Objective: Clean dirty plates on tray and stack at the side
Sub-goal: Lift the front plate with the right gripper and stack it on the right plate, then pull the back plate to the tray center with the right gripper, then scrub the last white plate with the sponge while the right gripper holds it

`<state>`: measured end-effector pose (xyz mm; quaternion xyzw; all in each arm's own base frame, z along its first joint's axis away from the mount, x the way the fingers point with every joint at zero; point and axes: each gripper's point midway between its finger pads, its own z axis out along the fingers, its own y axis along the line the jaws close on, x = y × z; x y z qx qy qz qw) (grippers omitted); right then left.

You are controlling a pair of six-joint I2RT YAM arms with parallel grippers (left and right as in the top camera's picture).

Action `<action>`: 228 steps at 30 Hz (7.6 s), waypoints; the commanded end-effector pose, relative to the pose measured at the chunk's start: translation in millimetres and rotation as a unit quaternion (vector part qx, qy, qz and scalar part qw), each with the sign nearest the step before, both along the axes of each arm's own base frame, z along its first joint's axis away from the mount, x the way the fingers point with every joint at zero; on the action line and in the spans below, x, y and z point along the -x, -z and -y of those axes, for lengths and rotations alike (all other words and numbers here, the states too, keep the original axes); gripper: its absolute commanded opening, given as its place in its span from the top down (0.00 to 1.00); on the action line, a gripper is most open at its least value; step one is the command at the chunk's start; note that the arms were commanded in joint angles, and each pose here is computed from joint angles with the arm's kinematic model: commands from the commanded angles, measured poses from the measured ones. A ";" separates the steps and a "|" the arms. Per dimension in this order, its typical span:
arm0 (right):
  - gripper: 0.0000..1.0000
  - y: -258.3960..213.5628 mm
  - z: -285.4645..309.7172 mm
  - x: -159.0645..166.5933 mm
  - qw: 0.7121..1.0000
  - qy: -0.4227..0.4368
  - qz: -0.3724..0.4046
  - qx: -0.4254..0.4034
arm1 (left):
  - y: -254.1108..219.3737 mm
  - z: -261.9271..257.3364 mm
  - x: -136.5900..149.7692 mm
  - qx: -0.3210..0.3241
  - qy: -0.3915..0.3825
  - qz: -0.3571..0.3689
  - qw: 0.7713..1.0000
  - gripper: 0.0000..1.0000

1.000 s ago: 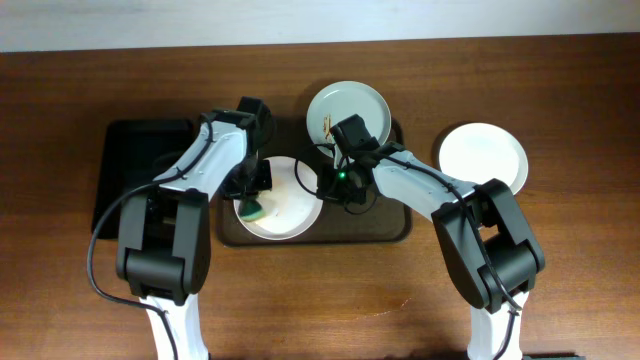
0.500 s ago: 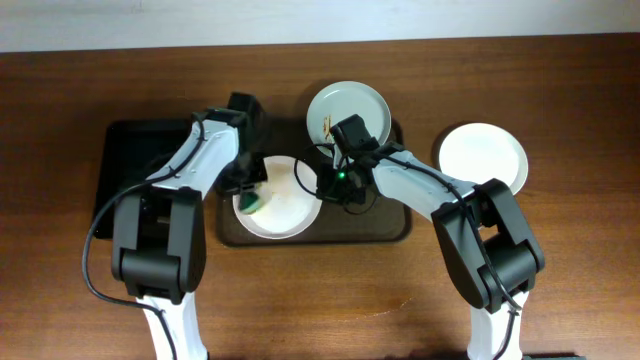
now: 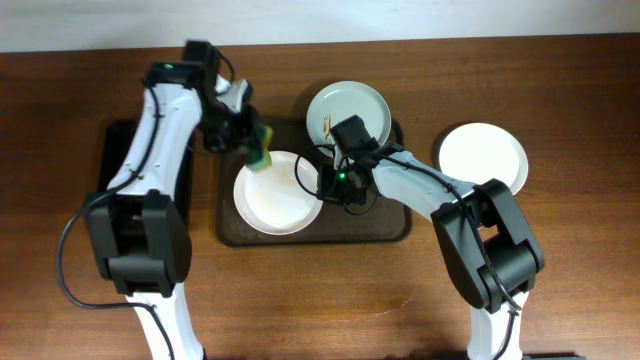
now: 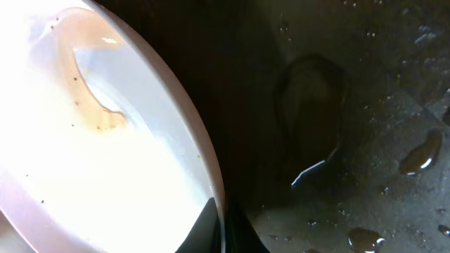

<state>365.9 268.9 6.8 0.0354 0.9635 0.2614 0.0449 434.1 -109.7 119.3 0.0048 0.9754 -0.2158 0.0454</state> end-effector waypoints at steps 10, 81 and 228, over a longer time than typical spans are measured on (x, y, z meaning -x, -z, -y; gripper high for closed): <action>0.96 -127.1 102.3 5.9 0.964 0.022 0.146 0.219 | -12.5 -47.1 -23.5 -0.058 -0.034 0.045 0.997 0.99; 0.58 -86.7 174.8 -125.0 0.965 0.142 0.145 0.169 | -9.5 -45.3 -21.5 -0.067 -0.030 0.041 0.996 0.99; 0.96 49.7 61.7 -14.0 0.993 -0.009 -0.110 0.045 | 139.6 47.1 17.1 -0.041 -0.028 -0.013 0.999 0.99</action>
